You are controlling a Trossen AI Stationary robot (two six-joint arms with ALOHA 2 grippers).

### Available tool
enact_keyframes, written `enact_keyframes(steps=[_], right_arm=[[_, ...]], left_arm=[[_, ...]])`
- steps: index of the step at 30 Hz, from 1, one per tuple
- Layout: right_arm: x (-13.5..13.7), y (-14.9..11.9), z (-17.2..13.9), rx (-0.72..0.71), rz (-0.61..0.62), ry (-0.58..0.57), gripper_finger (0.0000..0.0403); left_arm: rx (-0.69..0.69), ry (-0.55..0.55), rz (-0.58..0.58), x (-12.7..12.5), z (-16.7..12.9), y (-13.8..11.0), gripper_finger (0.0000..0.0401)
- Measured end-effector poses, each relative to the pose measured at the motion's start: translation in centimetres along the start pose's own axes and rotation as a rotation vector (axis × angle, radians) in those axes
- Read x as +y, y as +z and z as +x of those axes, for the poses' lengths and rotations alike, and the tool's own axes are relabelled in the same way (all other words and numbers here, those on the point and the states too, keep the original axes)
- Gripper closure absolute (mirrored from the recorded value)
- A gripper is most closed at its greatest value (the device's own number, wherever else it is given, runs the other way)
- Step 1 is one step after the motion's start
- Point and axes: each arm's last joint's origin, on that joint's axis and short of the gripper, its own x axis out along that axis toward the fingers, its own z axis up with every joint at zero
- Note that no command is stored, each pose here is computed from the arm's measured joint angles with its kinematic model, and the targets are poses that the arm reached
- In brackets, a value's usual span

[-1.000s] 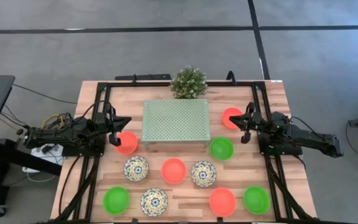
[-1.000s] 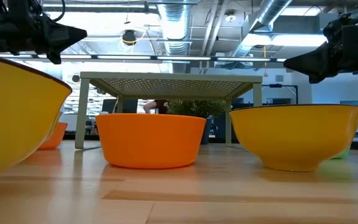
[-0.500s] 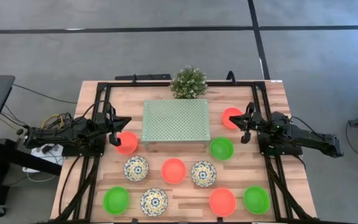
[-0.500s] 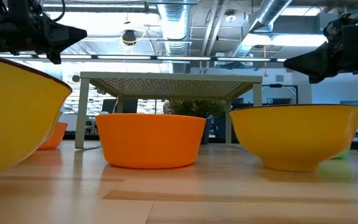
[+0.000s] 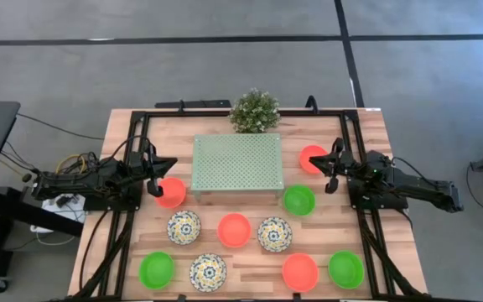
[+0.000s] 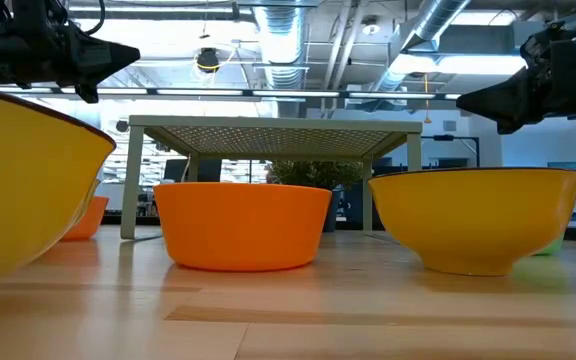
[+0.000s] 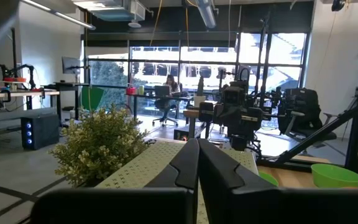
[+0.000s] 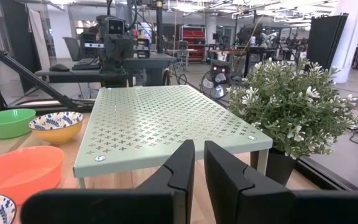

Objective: Pick & Place Mini bowls

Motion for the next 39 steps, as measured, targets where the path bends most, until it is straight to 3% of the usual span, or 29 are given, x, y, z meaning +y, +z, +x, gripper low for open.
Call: enact_keyframes(steps=[25,29,35,39], right_arm=[[0.00,0.00,0.00,0.000,0.000,0.000,0.0370],[0.00,0.01,0.00,-0.001,0.008,0.000,0.0370],[0.01,0.42,-0.01,-0.045,0.187,0.004,0.0371],[0.00,0.80,-0.03,-0.085,0.078,0.001,0.0370]], left_arm=[[-0.022,0.001,0.003,0.01,0.00,0.21,0.0392],[-0.055,-0.031,-0.122,-0.06,-0.02,0.55,0.0391],[-0.050,-0.087,-0.247,-0.22,-0.03,0.56,0.0392],[-0.050,-0.081,-0.275,-0.19,-0.02,0.58,0.0392]])
